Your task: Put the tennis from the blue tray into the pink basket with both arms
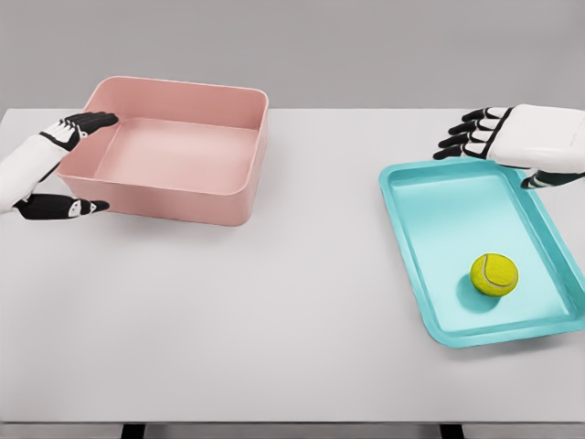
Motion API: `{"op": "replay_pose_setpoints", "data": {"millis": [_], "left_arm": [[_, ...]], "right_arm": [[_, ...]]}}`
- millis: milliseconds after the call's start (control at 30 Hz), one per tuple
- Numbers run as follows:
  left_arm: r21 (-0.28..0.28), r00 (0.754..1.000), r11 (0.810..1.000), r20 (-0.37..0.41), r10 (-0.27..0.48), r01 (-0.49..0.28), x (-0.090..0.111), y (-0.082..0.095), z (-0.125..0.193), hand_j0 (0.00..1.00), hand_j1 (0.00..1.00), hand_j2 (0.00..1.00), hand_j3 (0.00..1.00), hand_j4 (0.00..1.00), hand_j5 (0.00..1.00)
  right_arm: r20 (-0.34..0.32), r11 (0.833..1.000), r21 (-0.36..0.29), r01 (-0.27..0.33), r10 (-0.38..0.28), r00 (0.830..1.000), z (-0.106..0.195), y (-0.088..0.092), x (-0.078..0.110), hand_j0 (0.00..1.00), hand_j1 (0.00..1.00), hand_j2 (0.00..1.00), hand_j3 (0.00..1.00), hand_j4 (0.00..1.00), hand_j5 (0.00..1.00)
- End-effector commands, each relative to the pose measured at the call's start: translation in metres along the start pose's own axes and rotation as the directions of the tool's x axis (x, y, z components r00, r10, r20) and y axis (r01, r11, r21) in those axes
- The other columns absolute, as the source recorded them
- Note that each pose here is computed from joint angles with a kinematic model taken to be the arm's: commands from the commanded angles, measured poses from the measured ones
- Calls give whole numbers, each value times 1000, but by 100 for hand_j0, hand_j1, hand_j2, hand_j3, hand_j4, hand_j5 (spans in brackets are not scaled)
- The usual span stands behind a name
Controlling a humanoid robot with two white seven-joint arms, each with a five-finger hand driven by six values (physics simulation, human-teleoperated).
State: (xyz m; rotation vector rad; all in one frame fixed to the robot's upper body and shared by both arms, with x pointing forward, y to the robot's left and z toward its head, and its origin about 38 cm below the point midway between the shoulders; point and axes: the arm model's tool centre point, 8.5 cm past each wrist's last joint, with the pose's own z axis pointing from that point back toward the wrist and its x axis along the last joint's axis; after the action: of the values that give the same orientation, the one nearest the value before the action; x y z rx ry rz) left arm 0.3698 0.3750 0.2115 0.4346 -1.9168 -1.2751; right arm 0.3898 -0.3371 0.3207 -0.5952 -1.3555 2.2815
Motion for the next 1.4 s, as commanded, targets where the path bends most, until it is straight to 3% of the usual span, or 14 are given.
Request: {"op": "replay_pose_setpoints", "data": {"millis": [0, 167, 200, 233, 333, 433, 600, 667, 767, 900, 1100, 1200, 1267, 1367], "left_arm": [[2, 1000, 1000, -5, 4, -4, -1, 1, 1, 100, 100, 100, 100, 100, 100], [1, 1000, 1000, -5, 2, -2, -1, 1, 1, 100, 100, 100, 100, 100, 100], [1, 1000, 1000, -5, 2, -2, -1, 1, 1, 100, 100, 100, 100, 100, 100], [1, 1000, 1000, -5, 2, -2, -1, 1, 1, 100, 100, 100, 100, 100, 100], [-5, 1000, 1000, -9, -4, 4, -2, 2, 3, 100, 100, 100, 100, 100, 100], [0, 1000, 1000, -7, 0, 0, -2, 4, 2, 100, 100, 100, 100, 100, 100], [-2, 1000, 1000, -9, -2, 2, -3, 6, 3, 100, 100, 100, 100, 100, 100], [21, 1000, 1000, -10, 13, -13, -3, 14, 6, 100, 100, 100, 100, 100, 100], [32, 999, 998, -10, 53, -53, -5, 21, 10, 100, 100, 100, 100, 100, 100], [-12, 964, 965, -56, 261, -262, -9, 7, 34, 100, 100, 100, 100, 100, 100], [-60, 871, 874, -132, 472, -483, -8, -17, 52, 100, 100, 100, 100, 100, 100], [-83, 838, 838, -155, 523, -539, -3, -32, 57, 100, 100, 100, 100, 100, 100], [-84, 810, 811, -173, 561, -579, -3, -43, 61, 100, 100, 100, 100, 100, 100], [-84, 805, 806, -175, 567, -586, -2, -45, 61, 100, 100, 100, 100, 100, 100]], "right_arm": [[-1, 1000, -3, 2, -2, 1000, 1, -1, 0, 100, 100, 100, 100, 100, 100], [-27, 998, 47, -36, 38, 999, 25, -6, 2, 100, 100, 100, 100, 100, 100], [-50, 999, 23, 49, -48, 998, 32, -7, -2, 98, 98, 98, 98, 98, 98], [-50, 981, 2, 192, -192, 980, 50, -4, -4, 98, 98, 98, 98, 98, 98], [-4, 878, -92, 470, -473, 881, 73, -7, -10, 98, 98, 98, 98, 98, 98], [5, 844, -90, 529, -531, 847, 70, 0, -9, 99, 99, 99, 99, 99, 99], [-12, 806, 31, 591, -591, 807, 54, 48, 0, 99, 99, 99, 99, 99, 99], [-44, 814, 75, 576, -574, 817, 51, 60, 2, 99, 99, 99, 99, 99, 99], [-42, 801, 113, 588, -587, 808, 46, 73, 8, 99, 99, 99, 99, 99, 99], [-51, 794, 143, 590, -590, 806, 43, 84, 11, 99, 99, 99, 99, 99, 99], [-66, 764, 171, 622, -621, 781, 34, 106, 11, 99, 99, 99, 99, 99, 99], [-58, 762, 169, 625, -625, 778, 29, 107, 12, 99, 99, 99, 99, 99, 99], [-68, 749, 168, 640, -639, 766, 26, 115, 8, 99, 99, 99, 99, 99, 99], [-78, 734, 183, 654, -652, 754, 25, 125, 8, 99, 99, 99, 99, 99, 99]]}}
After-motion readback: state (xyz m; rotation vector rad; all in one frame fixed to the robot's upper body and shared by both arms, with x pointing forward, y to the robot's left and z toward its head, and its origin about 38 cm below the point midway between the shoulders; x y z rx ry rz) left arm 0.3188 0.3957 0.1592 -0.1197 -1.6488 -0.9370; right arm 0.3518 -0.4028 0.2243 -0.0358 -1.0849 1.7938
